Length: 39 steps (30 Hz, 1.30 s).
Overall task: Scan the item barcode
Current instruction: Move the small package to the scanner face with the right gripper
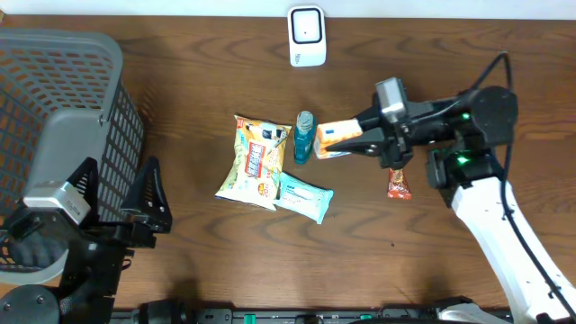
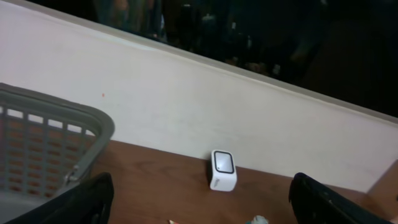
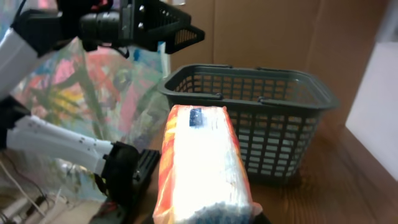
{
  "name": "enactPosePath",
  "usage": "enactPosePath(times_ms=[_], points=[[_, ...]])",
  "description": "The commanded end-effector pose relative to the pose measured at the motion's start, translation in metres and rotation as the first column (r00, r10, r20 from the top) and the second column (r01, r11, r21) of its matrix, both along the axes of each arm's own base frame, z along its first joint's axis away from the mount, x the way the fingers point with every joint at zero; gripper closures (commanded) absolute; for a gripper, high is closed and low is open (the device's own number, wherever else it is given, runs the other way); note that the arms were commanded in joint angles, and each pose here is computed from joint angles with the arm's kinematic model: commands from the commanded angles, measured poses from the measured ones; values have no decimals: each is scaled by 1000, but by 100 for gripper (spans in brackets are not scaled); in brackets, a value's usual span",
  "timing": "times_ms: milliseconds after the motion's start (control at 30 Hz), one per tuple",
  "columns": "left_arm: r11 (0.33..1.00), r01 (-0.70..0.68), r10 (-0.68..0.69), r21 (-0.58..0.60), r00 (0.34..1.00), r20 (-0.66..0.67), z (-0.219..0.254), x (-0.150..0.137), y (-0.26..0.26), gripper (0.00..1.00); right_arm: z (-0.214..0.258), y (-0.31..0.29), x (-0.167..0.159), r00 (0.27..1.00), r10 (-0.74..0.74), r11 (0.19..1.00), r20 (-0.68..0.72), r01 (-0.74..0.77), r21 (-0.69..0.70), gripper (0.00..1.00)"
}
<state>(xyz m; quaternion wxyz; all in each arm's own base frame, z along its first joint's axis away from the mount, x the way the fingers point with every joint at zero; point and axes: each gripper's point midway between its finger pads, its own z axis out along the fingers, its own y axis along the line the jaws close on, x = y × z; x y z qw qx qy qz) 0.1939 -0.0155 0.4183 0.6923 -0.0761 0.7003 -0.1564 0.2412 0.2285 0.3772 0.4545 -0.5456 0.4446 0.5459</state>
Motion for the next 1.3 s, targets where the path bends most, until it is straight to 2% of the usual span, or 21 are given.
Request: enactPosePath(times_ms=[0, 200, 333, 400, 467, 500, 533, 567, 667, 733, 767, 833, 967, 1067, 1133, 1167, 1267], points=[[997, -83, 83, -1, 996, 17, 3, 0, 14, 10, 3, -5, -6, 990, -3, 999, -139, -2, -32, 99], [986, -164, 164, -2, 985, 59, 14, -1, 28, 10, 17, -13, -16, 981, -27, 999, -191, 20, -41, 99], [987, -163, 162, -2, 983, 86, 21, -1, 28, 10, 27, -24, -20, 905, -74, 996, -418, 43, -84, 99], [987, -163, 162, -2, 983, 86, 21, -1, 28, 9, 30, -31, -18, 758, -113, 991, -642, 41, -127, 99], [987, -163, 162, -2, 983, 85, 20, -1, 28, 10, 30, -36, -13, 595, -142, 988, -791, 30, -154, 99], [987, -163, 162, -2, 983, 86, 20, -1, 28, 10, 30, -41, -9, 428, -162, 985, -889, 17, -172, 99], [987, -163, 162, -2, 983, 86, 20, -1, 28, 10, 30, -43, -7, 335, -171, 984, -926, 11, -178, 99], [987, -162, 162, -2, 983, 85, 20, -1, 28, 9, 30, -45, -6, 296, -174, 984, -939, 9, -180, 99], [987, -162, 162, -2, 983, 85, 20, -1, 28, 9, 30, -45, -5, 269, -173, 984, -947, 12, -177, 99], [987, -162, 162, -2, 983, 85, 20, -1, 28, 9, 32, -45, 0, 218, -167, 986, -962, 25, -165, 98], [987, -162, 162, -2, 983, 85, 20, -1, 28, 9, 34, -45, 4, 188, -158, 987, -969, 42, -153, 98], [987, -162, 162, -2, 983, 81, 19, -1, 28, 10, 33, -45, 10, 78, -148, 988, -986, 42, -145, 99], [987, -162, 162, -2, 984, 75, 18, -1, 28, 9, 13, -45, 29, -256, -134, 988, -958, 38, -148, 98], [987, -162, 162, -2, 984, 70, 17, -1, 28, 9, -26, -46, 38, -600, -131, 984, -789, 15, -175, 98], [987, -162, 162, -2, 984, 70, 17, -1, 28, 9, -54, -46, 34, -775, -132, 981, -618, -13, -193, 98], [987, -162, 162, -2, 984, 70, 17, -1, 28, 9, -65, -46, 32, -814, -136, 978, -565, -19, -208, 99], [987, -162, 162, -2, 985, 64, 15, -1, 28, 9, -82, -48, 34, -811, -141, 964, -568, 19, -267, 99]])
